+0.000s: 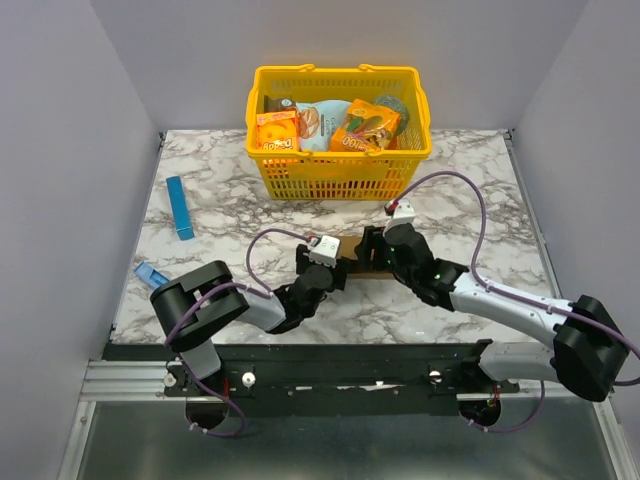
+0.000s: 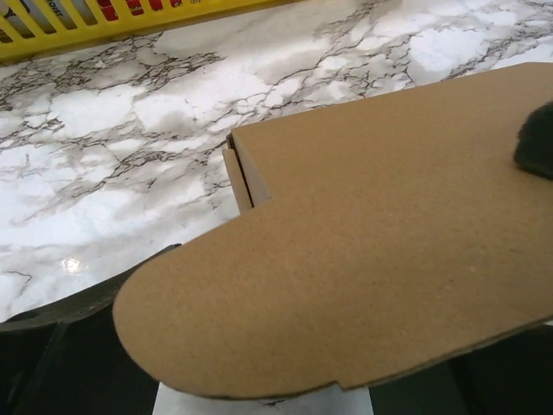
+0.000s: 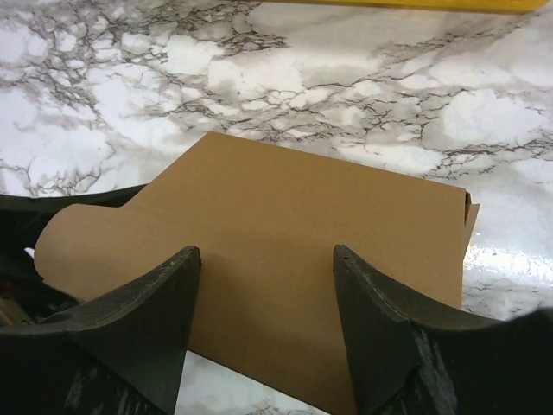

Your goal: Fold the paper box

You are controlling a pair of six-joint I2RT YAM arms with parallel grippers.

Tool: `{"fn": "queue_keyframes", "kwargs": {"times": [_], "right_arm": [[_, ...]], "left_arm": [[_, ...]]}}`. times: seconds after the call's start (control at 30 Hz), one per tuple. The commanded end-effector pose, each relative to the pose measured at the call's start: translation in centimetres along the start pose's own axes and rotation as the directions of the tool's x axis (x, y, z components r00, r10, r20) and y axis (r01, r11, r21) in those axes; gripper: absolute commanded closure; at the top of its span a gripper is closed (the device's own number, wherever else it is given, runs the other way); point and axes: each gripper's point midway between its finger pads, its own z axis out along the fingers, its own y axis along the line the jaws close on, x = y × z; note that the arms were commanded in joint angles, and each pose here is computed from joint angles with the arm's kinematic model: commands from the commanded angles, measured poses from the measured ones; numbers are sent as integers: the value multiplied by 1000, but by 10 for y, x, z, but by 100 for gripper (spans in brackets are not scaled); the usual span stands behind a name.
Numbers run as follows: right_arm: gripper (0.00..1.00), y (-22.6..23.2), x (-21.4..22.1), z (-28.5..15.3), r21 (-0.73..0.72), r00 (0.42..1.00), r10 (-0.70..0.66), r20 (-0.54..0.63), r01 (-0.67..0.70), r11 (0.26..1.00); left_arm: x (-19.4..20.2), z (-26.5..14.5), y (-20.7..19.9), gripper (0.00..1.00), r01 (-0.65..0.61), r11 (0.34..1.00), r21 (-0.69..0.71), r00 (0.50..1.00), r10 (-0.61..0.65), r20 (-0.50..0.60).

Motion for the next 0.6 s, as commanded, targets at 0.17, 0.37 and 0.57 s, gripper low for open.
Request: {"fn": "queue_keyframes", "kwargs": {"times": [0.17,0.37,0.57], "right_arm": [[30,-8,11,16,51,1000,17,7,-17,999],[30,-12,26,25,68,999,12,-30,-10,998],[30,-15,34,29,74,999,13,-43,-10,997]], "left_arm": [[2,-30,10,1,-80,995,58,997,81,-18],[-7,-48,2,1,-54,986,159,998,57,-15],[-8,-64,-10,1,-20,966,258,998,36,-59]]}}
